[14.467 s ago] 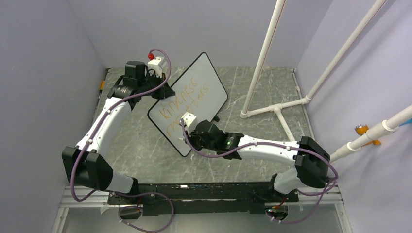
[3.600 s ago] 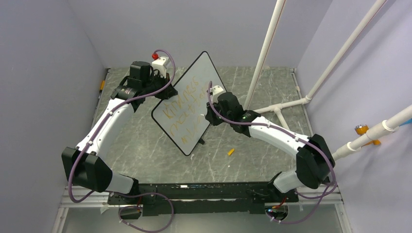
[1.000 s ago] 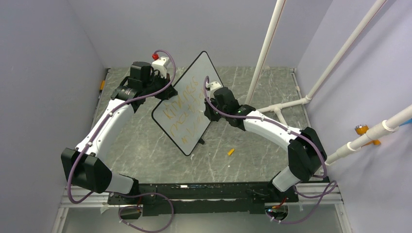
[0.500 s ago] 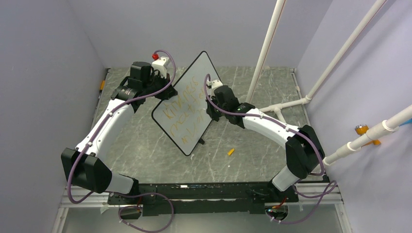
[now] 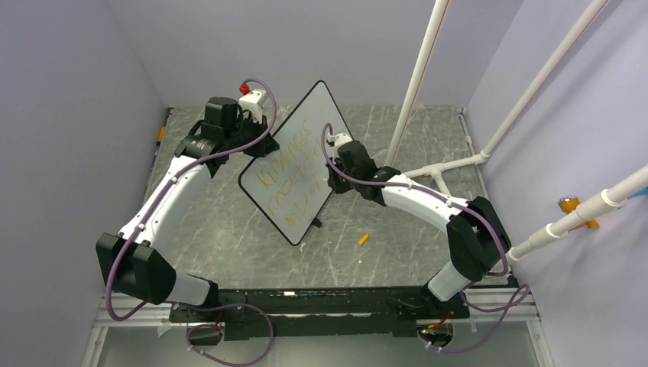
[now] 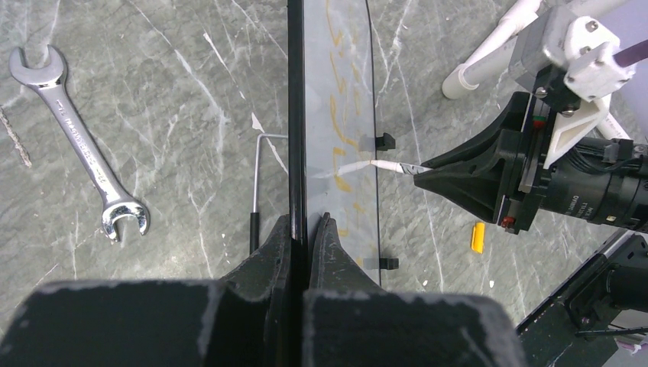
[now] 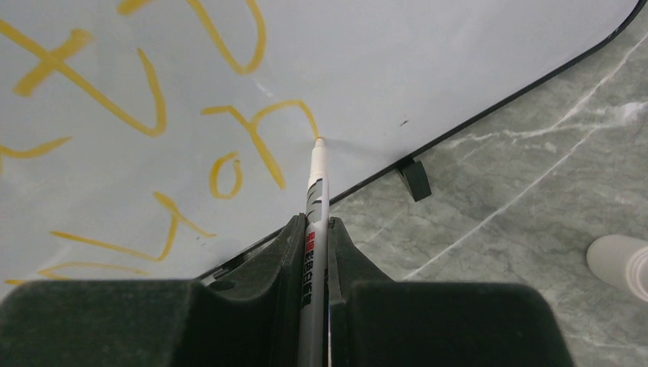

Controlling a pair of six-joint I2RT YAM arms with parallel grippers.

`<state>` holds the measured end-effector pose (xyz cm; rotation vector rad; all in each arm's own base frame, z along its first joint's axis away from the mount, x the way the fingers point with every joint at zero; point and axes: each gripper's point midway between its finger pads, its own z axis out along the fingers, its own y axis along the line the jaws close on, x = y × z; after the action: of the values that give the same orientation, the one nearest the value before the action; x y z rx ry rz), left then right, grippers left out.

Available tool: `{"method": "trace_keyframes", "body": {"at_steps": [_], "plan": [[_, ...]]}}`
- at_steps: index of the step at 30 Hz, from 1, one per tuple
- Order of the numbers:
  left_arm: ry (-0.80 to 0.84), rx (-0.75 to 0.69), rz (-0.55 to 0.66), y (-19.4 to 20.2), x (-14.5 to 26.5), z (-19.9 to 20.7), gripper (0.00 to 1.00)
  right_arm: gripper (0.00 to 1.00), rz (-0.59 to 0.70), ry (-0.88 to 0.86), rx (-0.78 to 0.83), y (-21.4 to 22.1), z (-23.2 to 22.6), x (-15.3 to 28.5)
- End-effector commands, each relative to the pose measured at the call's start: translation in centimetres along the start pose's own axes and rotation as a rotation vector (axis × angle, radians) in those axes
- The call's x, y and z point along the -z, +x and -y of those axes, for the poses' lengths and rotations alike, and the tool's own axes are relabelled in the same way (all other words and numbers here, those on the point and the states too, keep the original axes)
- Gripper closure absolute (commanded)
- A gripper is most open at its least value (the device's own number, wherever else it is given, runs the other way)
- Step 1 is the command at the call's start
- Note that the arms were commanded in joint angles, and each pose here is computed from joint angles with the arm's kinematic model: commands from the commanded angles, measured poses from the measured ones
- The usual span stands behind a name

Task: Write a sentence on the whiteboard

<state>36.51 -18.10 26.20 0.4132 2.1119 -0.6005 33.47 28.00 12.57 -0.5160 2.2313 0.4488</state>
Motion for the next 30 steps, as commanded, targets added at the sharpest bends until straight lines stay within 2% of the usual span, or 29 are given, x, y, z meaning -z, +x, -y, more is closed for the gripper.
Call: {"method": "trace_keyframes", "body": {"at_steps": [1,13,30], "plan": [[-0.218,-0.118,-0.229,6.0,0.2,-5.2,1.00,1.00,0.035,-0.069,-0.021,-0.5,-1.6,-0.5],[-0.215,-0.121,-0.230,6.0,0.1,-5.0,1.00,1.00,0.029,-0.044,-0.009,-0.4,-1.0,0.0],[-0.226,-0.142,-0.237,6.5,0.2,-4.7,1.00,1.00,0.104,-0.039,-0.043,-1.7,-0.8,5.6]]}}
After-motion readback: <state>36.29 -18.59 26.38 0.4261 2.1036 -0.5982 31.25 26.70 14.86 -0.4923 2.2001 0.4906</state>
